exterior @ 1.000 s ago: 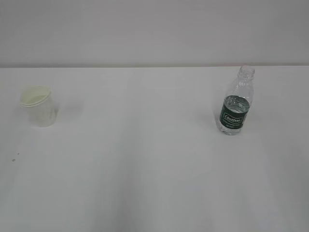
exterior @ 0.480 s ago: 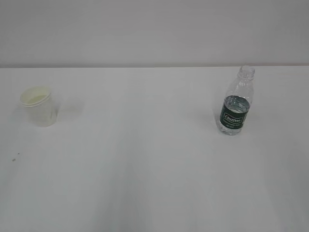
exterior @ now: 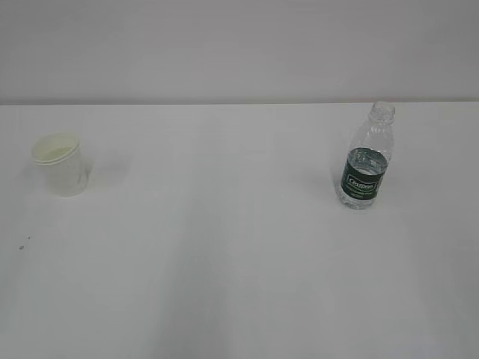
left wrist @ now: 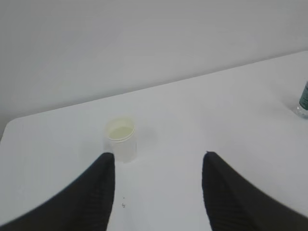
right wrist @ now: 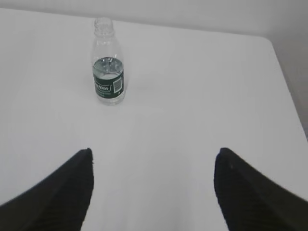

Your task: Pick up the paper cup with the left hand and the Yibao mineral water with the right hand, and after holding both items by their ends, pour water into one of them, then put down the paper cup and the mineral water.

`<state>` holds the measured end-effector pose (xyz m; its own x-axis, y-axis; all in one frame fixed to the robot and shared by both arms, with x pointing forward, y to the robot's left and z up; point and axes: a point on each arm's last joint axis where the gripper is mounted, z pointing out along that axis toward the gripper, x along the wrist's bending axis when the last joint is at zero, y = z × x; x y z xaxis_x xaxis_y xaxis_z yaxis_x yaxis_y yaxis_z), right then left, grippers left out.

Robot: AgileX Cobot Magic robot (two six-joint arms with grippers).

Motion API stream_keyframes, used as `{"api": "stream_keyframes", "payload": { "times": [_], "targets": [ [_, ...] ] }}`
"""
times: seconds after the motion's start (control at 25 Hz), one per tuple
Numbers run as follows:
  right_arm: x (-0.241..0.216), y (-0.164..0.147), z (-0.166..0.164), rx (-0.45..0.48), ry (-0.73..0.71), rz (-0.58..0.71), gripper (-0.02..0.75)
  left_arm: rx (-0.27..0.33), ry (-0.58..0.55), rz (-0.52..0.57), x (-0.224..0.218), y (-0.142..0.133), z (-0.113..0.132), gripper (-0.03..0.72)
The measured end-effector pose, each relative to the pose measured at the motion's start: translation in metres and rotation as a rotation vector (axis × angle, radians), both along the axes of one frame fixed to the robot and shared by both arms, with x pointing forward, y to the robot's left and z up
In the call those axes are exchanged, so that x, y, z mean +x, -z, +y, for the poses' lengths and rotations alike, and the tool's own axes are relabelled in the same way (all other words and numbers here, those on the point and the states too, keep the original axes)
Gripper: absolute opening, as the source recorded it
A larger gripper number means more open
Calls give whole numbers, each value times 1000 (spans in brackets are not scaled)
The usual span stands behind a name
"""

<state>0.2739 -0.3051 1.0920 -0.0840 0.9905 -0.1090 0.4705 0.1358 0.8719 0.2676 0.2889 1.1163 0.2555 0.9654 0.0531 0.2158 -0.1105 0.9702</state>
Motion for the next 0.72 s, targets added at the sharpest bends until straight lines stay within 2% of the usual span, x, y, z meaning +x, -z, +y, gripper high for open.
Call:
{"api": "stream_keyframes", "payload": {
  "times": [0.16,0.4,0.72],
  "targets": [
    [-20,-2,-4,13,-1,-92,590,0,5,4,-4,-5,0,411],
    [-36,3,-8,-4,0,-83,589,-9,9,63,-8,-4,0,410],
    [-56,6,-11,-5,-10,-158,589,-12,10,61,-13,-4,1,409]
  ]
}}
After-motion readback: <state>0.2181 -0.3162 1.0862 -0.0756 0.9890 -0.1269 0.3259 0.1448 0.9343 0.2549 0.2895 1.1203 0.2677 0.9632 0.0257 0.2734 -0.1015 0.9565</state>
